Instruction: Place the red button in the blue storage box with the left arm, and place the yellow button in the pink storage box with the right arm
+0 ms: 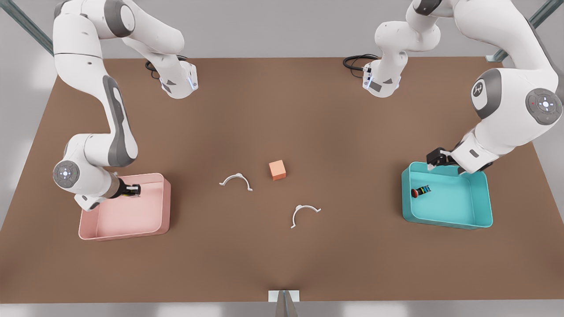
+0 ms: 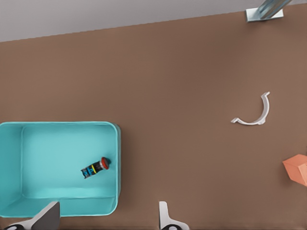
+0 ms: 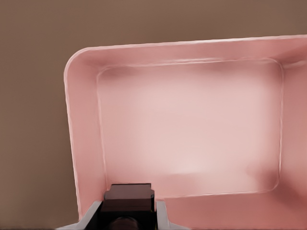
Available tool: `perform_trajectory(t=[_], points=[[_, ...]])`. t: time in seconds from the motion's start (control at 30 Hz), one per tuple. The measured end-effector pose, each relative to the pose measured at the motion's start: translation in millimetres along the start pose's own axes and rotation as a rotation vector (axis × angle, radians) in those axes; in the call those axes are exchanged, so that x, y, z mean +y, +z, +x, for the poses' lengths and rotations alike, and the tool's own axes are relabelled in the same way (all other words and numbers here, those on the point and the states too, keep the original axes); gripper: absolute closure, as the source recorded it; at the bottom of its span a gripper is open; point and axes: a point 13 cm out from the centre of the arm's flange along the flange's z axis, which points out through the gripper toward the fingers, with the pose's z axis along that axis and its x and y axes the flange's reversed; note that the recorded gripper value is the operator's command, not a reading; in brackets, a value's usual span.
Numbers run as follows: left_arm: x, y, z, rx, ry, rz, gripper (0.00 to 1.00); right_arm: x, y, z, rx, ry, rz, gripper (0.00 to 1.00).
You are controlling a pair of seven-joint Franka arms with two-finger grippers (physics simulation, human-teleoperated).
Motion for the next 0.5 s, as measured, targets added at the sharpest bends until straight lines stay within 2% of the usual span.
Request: perform_trajectory(t=[0.17,0.2,0.23,0.27,0.4,0.43,0.5], points=[[-2,2,6,0.025,-0.024,0.008,0.0,-25,55,7,0.065,-0.023,-0.025,0.48],[-1,3,7,0.029,-0.029,0.009,0.0,-28,65,4,0.067,-0.034,-0.022,0.44],[0,3,8,0.032,-0.035,0.009,0.0,-32,70,1,0.062,-0.048,-0.015,0.16],[1,3,8,0.034,-0.04,0.009,0.0,-34,73,-1,0.056,-0.061,-0.008,0.01],[-1,1,10,0.037,-0.047,0.006,0.0,-35,70,-11,0.023,-0.103,0.009,0.0],[-1,0,11,0.037,-0.049,0.006,0.0,-28,49,-20,-0.01,-0.12,0.017,0.0],[-3,0,11,0.039,-0.052,0.005,0.0,21,-49,-56,-0.148,-0.189,0.024,0.0]])
